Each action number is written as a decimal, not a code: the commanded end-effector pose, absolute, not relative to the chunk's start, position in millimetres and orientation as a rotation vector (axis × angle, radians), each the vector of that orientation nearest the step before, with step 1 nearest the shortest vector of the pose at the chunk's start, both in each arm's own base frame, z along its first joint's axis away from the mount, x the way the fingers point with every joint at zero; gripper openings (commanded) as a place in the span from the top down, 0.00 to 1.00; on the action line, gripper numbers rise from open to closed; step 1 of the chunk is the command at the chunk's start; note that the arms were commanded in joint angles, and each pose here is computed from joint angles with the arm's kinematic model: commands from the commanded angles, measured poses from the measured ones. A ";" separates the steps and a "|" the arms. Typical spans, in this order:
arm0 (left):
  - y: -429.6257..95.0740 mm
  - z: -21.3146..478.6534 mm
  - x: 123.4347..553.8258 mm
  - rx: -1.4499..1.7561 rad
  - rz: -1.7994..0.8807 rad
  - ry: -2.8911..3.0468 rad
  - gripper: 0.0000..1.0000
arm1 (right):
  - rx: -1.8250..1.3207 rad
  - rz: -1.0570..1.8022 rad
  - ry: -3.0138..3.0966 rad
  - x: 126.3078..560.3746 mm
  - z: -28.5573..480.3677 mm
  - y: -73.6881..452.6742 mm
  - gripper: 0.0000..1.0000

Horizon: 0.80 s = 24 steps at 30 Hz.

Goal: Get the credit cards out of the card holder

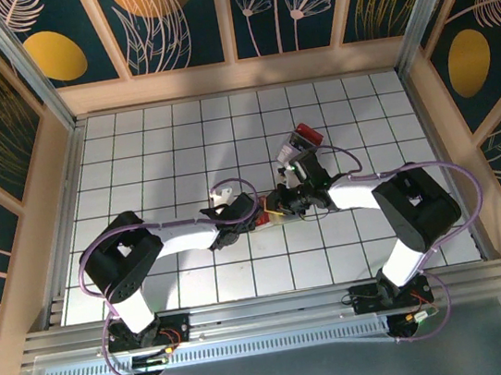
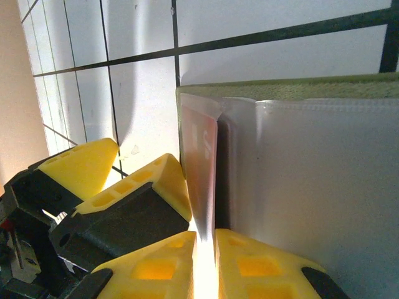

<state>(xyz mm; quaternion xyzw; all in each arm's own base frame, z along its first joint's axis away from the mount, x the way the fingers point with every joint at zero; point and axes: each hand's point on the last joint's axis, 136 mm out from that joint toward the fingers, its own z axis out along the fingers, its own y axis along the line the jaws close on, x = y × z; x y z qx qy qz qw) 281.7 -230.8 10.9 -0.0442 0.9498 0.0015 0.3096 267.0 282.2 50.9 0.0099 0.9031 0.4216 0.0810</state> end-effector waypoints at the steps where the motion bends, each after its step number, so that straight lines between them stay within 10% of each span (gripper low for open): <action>1: -197.0 -19.6 255.0 -0.053 0.219 2.623 0.01 | -0.009 1.282 2.654 271.6 67.8 284.2 0.84; 24: -195.7 -19.4 254.2 -0.069 0.216 2.622 0.01 | 0.066 1.201 2.700 268.0 51.8 273.7 0.78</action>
